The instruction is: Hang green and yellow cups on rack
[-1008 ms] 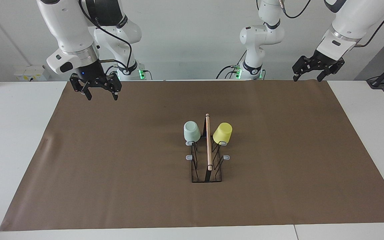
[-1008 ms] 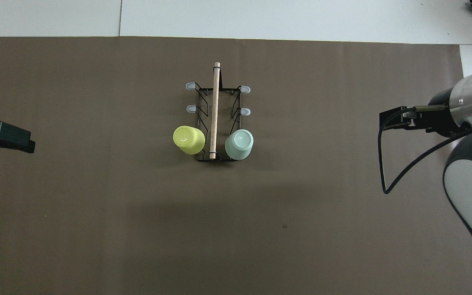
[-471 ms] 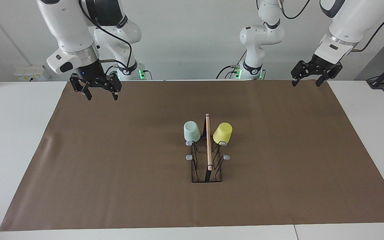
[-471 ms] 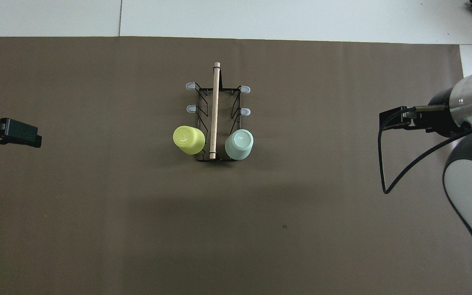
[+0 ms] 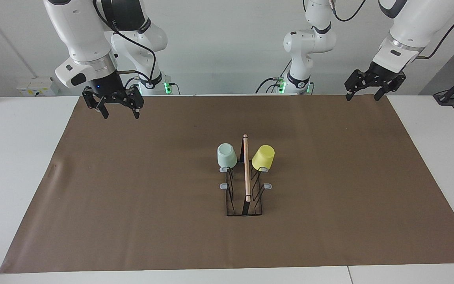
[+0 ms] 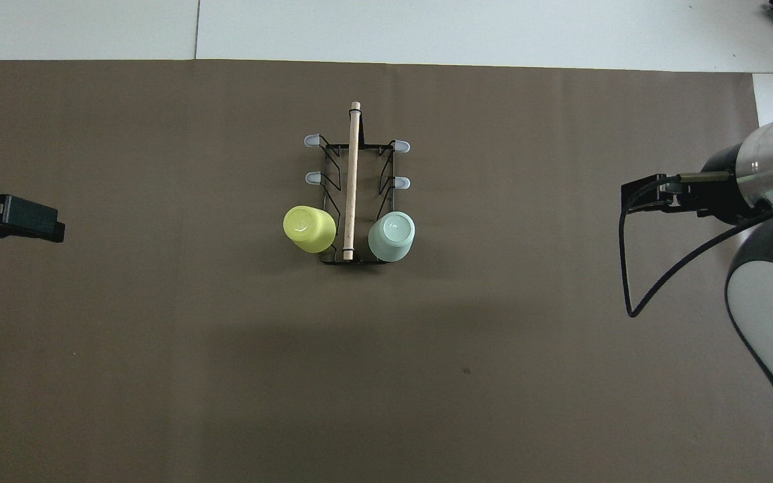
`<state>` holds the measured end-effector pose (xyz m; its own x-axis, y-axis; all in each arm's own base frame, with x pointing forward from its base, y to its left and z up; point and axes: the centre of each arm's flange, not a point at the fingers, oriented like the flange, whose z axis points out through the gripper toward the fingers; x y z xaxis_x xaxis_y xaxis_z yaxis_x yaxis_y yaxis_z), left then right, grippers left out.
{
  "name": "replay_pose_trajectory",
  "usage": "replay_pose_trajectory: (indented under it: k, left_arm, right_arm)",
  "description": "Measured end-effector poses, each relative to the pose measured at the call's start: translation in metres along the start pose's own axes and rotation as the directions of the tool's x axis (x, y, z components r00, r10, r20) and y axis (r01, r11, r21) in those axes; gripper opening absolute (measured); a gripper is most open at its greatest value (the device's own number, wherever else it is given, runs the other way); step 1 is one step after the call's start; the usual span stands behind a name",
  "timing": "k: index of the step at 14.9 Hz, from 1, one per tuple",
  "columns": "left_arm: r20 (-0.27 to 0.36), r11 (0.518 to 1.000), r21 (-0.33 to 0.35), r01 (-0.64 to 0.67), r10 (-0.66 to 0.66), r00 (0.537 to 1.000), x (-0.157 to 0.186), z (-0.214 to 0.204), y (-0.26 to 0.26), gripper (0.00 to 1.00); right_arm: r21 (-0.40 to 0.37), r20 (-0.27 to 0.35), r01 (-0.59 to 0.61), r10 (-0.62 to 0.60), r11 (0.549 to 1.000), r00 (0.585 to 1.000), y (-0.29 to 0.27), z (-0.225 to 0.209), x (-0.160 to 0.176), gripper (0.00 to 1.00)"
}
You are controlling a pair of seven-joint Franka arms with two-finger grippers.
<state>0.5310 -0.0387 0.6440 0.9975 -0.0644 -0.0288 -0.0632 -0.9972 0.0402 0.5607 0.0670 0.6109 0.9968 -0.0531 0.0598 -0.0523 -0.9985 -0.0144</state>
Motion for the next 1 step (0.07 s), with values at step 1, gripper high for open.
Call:
replay_pose_trajectory:
  k: [1]
  left_arm:
    - [0.001,1.0,0.0,0.0,0.0,1.0,-0.0002,0.0,0.0,1.0]
  right_arm:
    - [0.0,0.0,0.0,0.0,1.0,1.0,-0.0001,0.0,0.0,1.0]
